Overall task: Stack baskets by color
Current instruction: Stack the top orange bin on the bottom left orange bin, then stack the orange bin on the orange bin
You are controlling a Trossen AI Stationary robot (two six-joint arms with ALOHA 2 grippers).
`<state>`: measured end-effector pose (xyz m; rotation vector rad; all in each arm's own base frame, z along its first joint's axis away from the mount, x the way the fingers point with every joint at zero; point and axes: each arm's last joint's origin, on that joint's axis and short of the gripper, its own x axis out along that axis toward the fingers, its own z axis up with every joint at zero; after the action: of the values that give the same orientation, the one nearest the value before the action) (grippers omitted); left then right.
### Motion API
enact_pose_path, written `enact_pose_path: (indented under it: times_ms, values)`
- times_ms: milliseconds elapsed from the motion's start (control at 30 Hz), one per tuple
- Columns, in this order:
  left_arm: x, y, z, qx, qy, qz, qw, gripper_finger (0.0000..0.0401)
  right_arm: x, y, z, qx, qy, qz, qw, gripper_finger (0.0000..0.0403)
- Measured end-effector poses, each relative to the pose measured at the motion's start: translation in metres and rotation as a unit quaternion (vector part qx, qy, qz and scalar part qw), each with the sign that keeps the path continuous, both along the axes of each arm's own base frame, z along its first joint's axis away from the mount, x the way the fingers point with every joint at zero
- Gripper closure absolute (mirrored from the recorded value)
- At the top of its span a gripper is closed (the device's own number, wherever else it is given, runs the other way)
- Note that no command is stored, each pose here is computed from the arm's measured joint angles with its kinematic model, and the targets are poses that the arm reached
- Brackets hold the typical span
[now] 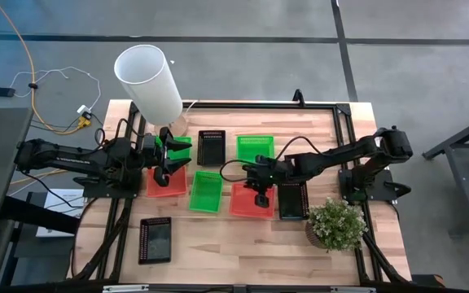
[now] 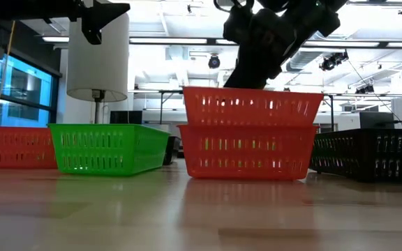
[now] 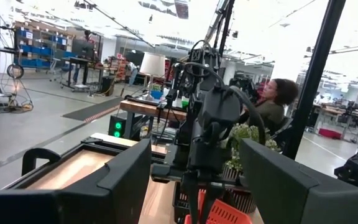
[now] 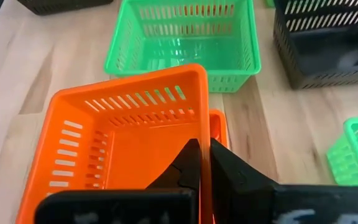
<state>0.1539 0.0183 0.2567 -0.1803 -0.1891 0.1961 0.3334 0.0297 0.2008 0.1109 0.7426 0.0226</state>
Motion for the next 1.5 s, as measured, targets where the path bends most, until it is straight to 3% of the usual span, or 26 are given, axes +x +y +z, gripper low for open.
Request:
enact_pose_path:
  times_ms: [467, 900, 1133, 1333, 1433, 1500]
  values:
    - [0.000, 0.000, 0.000, 0.000, 0.002, 0.000, 1.000, 0.0167, 0.001, 0.000, -0.002, 0.015, 0.005, 0.011, 1.000, 0.0373]
    - [0.000, 0.000, 0.000, 0.000, 0.003, 0.000, 1.000, 0.0167, -0.007, -0.003, 0.013, -0.010, -0.008, 0.029, 1.000, 0.0199]
    - [0.001, 0.000, -0.003, -0.002, 0.017, 0.000, 1.000, 0.0167, -0.034, -0.010, 0.027, -0.020, 0.022, 0.028, 0.999, 0.0176]
    - [0.001, 0.000, -0.005, -0.003, 0.028, -0.001, 1.000, 0.0167, -0.077, -0.010, 0.012, 0.003, -0.058, -0.012, 0.998, 0.0176]
    - [0.001, 0.000, -0.006, 0.001, 0.031, 0.000, 1.000, 0.0167, -0.095, -0.009, 0.012, 0.011, -0.178, -0.032, 0.983, 0.0176]
    - [0.001, 0.000, -0.006, 0.008, 0.033, 0.000, 0.999, 0.0167, -0.105, -0.009, 0.014, -0.002, -0.264, -0.046, 0.963, 0.0176]
